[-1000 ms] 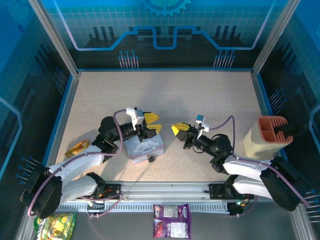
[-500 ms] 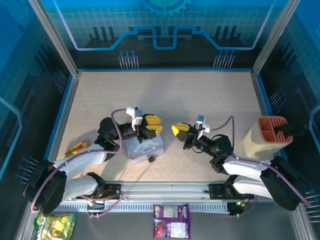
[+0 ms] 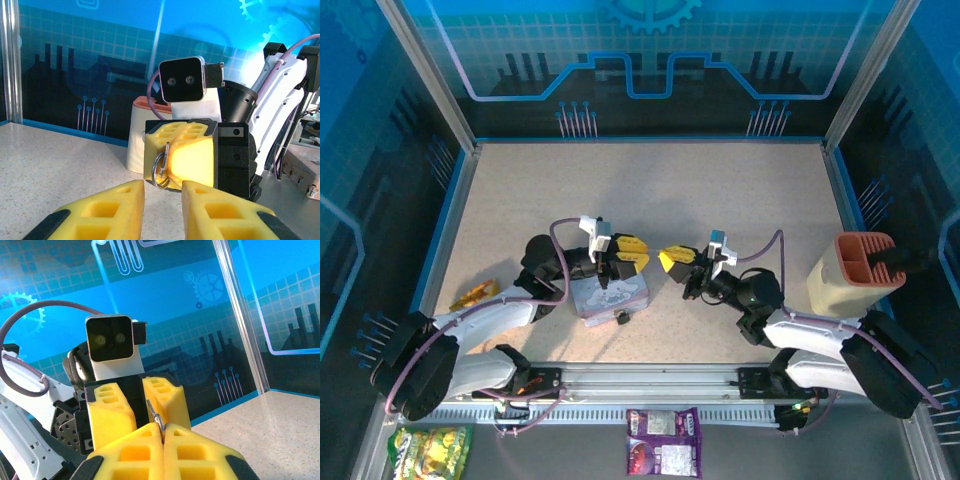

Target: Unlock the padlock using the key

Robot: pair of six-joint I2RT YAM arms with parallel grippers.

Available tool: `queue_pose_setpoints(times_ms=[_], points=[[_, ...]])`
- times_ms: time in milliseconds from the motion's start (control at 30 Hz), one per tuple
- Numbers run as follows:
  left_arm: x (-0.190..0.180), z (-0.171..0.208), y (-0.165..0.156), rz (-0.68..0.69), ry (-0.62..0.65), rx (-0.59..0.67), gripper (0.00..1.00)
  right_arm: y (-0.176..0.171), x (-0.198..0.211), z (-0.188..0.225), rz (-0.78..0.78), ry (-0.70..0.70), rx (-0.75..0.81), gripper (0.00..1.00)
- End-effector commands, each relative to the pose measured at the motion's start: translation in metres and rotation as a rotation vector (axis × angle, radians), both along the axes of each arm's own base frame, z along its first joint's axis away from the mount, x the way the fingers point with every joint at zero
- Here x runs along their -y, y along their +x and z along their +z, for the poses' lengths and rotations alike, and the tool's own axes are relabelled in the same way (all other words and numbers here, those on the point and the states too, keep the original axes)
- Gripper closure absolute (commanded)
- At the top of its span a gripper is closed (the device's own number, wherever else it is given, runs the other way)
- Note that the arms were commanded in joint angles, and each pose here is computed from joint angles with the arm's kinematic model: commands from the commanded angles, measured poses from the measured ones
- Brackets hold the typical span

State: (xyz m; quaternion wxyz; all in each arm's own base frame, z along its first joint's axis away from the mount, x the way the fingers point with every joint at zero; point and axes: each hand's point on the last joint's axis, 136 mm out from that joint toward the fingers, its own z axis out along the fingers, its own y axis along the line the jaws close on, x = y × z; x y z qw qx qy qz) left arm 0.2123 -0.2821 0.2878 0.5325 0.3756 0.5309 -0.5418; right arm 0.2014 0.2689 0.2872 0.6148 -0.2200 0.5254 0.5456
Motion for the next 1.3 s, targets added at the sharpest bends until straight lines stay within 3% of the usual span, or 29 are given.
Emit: queue_pose_setpoints(times_ms=[0, 367, 633, 867, 1067, 1200, 1267], points=[[0.003, 0.019, -0.006, -0.042, -0.031, 0.045, 0.74, -0.007, -0.003, 0.019, 0.015, 0.042, 0.059, 1.0], [0.004, 0.021, -0.007, -0.044, -0.031, 0.043, 0.73, -0.006, -0.006, 0.011, 0.027, 0.026, 0.038, 1.0], [0.006, 0.021, -0.007, -0.061, -0.015, 0.028, 0.91, -0.006, -0.007, 0.01, 0.029, 0.027, 0.029, 1.0], [0.009, 0.017, -0.003, -0.06, 0.003, 0.001, 1.0, -0.006, -0.006, 0.01, 0.022, 0.029, 0.031, 1.0], [0.01, 0.016, -0.001, -0.059, 0.018, -0.02, 1.0, -0.006, -0.007, 0.009, 0.017, 0.02, 0.038, 1.0], [0.01, 0.013, -0.002, -0.06, 0.051, -0.052, 1.0, -0.004, -0.001, -0.002, -0.042, -0.042, 0.085, 0.61], [0.01, 0.008, -0.003, -0.055, 0.107, -0.075, 1.0, 0.0, 0.003, -0.017, -0.091, -0.148, 0.113, 0.51]])
